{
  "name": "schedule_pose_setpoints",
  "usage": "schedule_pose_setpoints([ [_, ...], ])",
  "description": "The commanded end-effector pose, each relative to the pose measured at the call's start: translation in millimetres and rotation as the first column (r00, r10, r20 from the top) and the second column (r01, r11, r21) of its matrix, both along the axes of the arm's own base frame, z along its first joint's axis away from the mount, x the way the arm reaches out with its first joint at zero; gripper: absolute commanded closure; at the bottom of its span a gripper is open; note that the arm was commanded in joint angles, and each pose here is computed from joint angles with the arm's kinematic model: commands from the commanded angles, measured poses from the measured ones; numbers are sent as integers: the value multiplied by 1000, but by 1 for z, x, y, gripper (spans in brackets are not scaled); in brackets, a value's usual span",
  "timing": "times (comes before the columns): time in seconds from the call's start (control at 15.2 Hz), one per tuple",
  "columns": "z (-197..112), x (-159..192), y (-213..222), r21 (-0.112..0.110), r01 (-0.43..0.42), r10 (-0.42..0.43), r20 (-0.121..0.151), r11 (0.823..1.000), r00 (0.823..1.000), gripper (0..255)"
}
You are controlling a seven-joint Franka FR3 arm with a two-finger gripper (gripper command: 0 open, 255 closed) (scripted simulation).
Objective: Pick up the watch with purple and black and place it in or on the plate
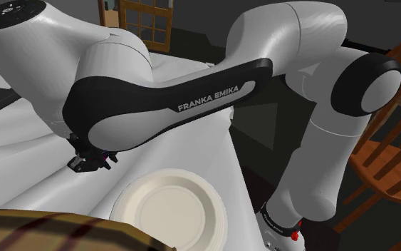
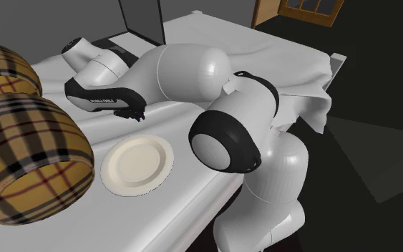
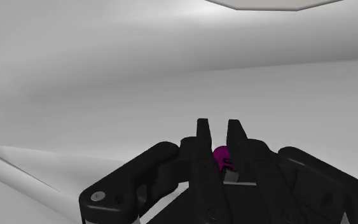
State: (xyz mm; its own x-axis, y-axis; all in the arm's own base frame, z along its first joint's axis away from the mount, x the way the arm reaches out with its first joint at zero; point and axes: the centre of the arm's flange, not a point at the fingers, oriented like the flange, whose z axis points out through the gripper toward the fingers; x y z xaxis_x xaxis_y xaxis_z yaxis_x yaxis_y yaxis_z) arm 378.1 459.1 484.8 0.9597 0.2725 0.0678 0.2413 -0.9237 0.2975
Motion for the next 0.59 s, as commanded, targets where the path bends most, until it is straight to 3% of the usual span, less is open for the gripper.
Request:
schedule_pose_setpoints([
  [0.0, 0, 0, 0, 0, 0, 0, 0, 1000, 1000, 255],
  [0.4, 0, 0, 0, 0, 0, 0, 0, 1000, 1000, 255],
  [0.46, 0, 0, 0, 0, 0, 0, 0, 1000, 1000, 0],
  [0.53, 11, 12, 1, 28, 5, -4, -28, 1000, 1000, 0],
])
